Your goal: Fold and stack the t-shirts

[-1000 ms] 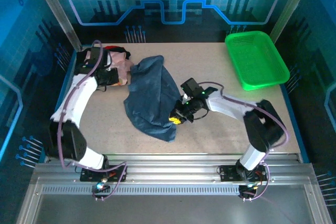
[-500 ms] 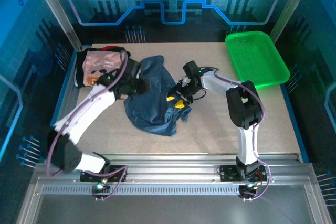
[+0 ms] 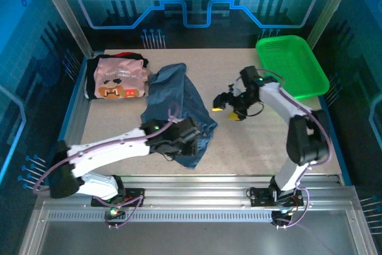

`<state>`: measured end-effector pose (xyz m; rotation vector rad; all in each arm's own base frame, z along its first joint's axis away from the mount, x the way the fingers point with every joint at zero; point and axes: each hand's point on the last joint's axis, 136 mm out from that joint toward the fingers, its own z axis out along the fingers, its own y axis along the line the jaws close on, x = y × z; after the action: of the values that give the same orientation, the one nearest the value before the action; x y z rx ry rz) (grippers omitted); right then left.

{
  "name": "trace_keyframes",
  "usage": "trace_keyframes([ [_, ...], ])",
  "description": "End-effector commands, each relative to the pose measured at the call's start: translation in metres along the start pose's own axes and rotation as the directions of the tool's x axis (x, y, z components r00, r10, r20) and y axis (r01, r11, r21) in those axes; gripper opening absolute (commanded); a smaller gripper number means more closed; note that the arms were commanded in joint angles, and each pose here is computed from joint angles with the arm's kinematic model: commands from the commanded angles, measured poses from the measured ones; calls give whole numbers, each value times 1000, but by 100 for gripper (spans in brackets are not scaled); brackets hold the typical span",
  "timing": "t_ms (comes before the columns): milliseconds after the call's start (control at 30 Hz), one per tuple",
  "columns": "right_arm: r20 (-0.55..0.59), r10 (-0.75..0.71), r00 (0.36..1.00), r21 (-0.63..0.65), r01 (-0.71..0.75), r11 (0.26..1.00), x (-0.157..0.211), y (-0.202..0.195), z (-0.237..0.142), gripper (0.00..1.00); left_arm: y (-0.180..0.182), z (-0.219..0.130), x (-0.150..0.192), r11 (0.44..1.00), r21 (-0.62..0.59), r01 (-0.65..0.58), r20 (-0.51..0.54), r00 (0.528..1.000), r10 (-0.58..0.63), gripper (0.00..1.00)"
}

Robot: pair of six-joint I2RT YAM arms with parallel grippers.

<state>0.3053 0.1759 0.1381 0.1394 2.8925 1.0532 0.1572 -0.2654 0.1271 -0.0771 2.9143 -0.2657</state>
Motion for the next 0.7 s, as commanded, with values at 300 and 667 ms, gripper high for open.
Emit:
trace_keyframes([
  [300, -6, -101, 995, 19, 101, 995, 30, -19, -1, 91, 11, 56, 40, 985, -168, 45, -137, 988, -68, 50],
  [667, -53, -24, 998, 35, 26, 999, 26, -43, 25, 88, 34, 121, 24, 956, -280, 93, -85, 989, -121, 37],
])
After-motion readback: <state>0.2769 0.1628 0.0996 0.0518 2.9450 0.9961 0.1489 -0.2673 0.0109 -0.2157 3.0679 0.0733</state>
